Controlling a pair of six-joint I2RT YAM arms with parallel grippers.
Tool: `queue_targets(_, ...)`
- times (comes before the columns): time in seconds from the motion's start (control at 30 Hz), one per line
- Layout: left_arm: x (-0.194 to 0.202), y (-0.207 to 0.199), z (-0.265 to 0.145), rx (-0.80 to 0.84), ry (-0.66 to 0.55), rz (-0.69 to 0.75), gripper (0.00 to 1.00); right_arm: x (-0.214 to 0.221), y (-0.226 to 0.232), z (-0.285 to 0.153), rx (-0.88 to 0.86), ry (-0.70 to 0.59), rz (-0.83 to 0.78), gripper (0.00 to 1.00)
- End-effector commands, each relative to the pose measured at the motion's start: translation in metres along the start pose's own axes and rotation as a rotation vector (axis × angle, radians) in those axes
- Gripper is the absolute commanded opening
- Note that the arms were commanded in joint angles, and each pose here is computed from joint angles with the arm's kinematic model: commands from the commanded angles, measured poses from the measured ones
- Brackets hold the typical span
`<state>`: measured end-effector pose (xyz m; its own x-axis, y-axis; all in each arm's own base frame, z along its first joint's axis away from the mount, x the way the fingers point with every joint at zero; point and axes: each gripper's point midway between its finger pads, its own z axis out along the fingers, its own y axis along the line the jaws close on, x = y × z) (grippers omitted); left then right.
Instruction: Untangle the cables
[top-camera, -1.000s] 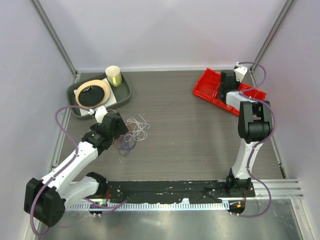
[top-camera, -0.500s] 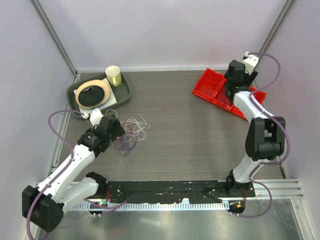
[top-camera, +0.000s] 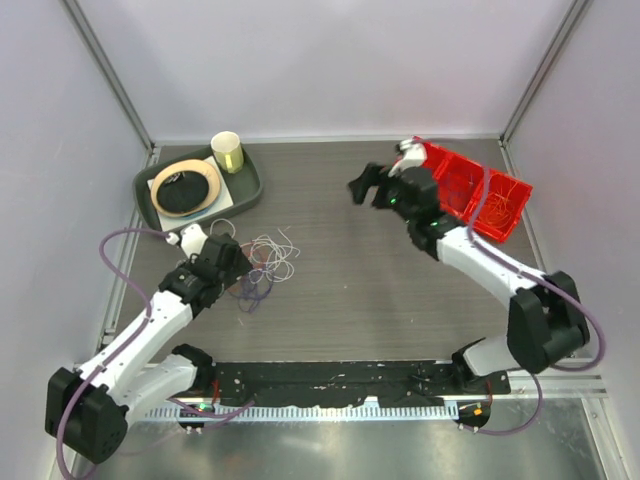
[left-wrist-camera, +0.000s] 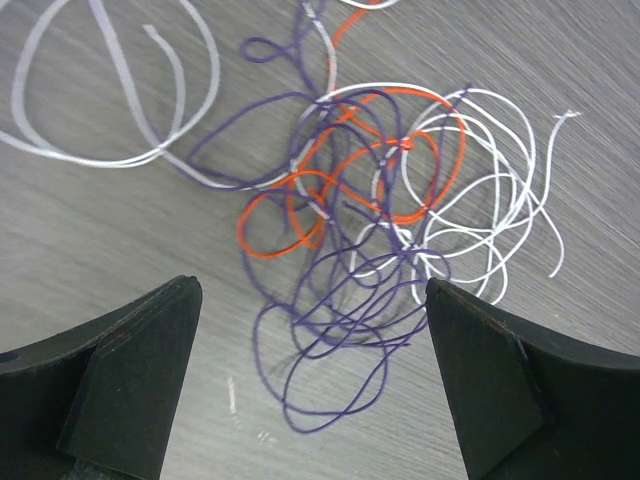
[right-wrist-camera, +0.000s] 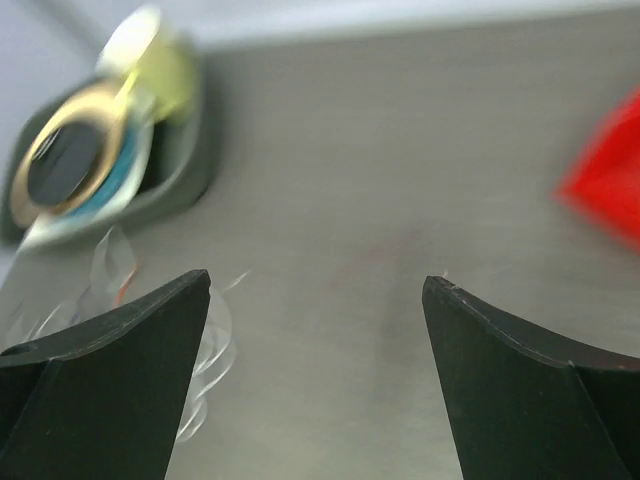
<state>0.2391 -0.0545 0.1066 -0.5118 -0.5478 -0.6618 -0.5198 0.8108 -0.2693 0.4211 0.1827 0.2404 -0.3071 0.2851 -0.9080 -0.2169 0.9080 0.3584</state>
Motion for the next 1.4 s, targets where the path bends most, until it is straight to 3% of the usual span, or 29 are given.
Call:
queue_targets(0.0, 0.004, -0.042, 0.017, 0.165, 0.001, -0.034, 1.00, 0.091, 0.091, 0.005, -0.354, 0.212, 0.140, 0.94)
queue_targets(0.07, 0.011, -0.055, 0.022, 0.208, 0.034, -0.040, 1.00, 0.120, 0.132, 0.010, -0.416, 0.283, 0.097, 0.93)
queue_targets(0.13, 0.023, -0.056, 0.031, 0.194, 0.076, -0.025, 0.96, 0.175, 0.149, 0.021, -0.407, 0.413, 0.058, 0.94)
queue_targets(0.17, 0.026, -0.057, 0.034, 0.191, 0.088, -0.019, 0.91, 0.170, 0.165, 0.029, -0.435, 0.402, 0.054, 0.92)
queue_targets(0.2, 0.033, -0.055, 0.039, 0.174, 0.110, -0.008, 0.89, 0.195, 0.166, 0.037, -0.427, 0.446, 0.040, 0.87)
queue_targets(0.33, 0.047, -0.055, 0.048, 0.163, 0.160, 0.003, 0.70, 0.229, 0.196, 0.044, -0.452, 0.502, -0.007, 0.84)
queue_targets(0.5, 0.061, -0.050, 0.056, 0.134, 0.202, 0.006, 0.30, 0.257, 0.211, 0.050, -0.399, 0.541, -0.062, 0.81)
queue_targets(0.53, 0.062, -0.050, 0.056, 0.132, 0.205, 0.009, 0.14, 0.261, 0.209, 0.050, -0.378, 0.546, -0.076, 0.76)
queue_targets(0.6, 0.059, -0.050, 0.054, 0.133, 0.200, 0.007, 0.00, 0.265, 0.205, 0.052, -0.341, 0.549, -0.085, 0.57)
queue_targets(0.63, 0.059, -0.049, 0.052, 0.134, 0.202, 0.011, 0.00, 0.264, 0.195, 0.055, -0.289, 0.536, -0.092, 0.51)
queue_targets(0.67, 0.053, -0.052, 0.047, 0.154, 0.188, 0.008, 0.00, 0.259, 0.194, 0.055, -0.272, 0.525, -0.090, 0.36)
queue_targets(0.73, 0.047, -0.050, 0.041, 0.156, 0.166, 0.002, 0.00, 0.254, 0.180, 0.053, -0.207, 0.504, -0.107, 0.21)
queue_targets(0.77, 0.038, -0.051, 0.035, 0.172, 0.136, -0.014, 0.00, 0.246, 0.176, 0.051, -0.187, 0.485, -0.108, 0.07)
queue_targets(0.8, 0.031, -0.049, 0.031, 0.168, 0.113, -0.035, 0.00, 0.226, 0.178, 0.045, -0.185, 0.445, -0.100, 0.01)
queue_targets(0.97, -0.008, -0.022, 0.008, 0.085, -0.052, -0.106, 0.00, 0.175, 0.143, 0.017, -0.080, 0.297, -0.119, 0.01)
queue_targets(1.0, -0.019, -0.019, 0.000, 0.090, -0.091, -0.144, 0.00, 0.147, 0.140, 0.006, -0.068, 0.237, -0.113, 0.01)
queue_targets(1.13, -0.050, 0.007, -0.021, 0.000, -0.220, -0.201, 0.00, 0.109, 0.080, -0.026, 0.065, 0.175, -0.098, 0.01)
queue_targets(1.37, -0.094, -0.001, -0.045, -0.004, -0.323, -0.242, 0.00, 0.018, -0.033, -0.098, 0.321, -0.036, -0.051, 0.01)
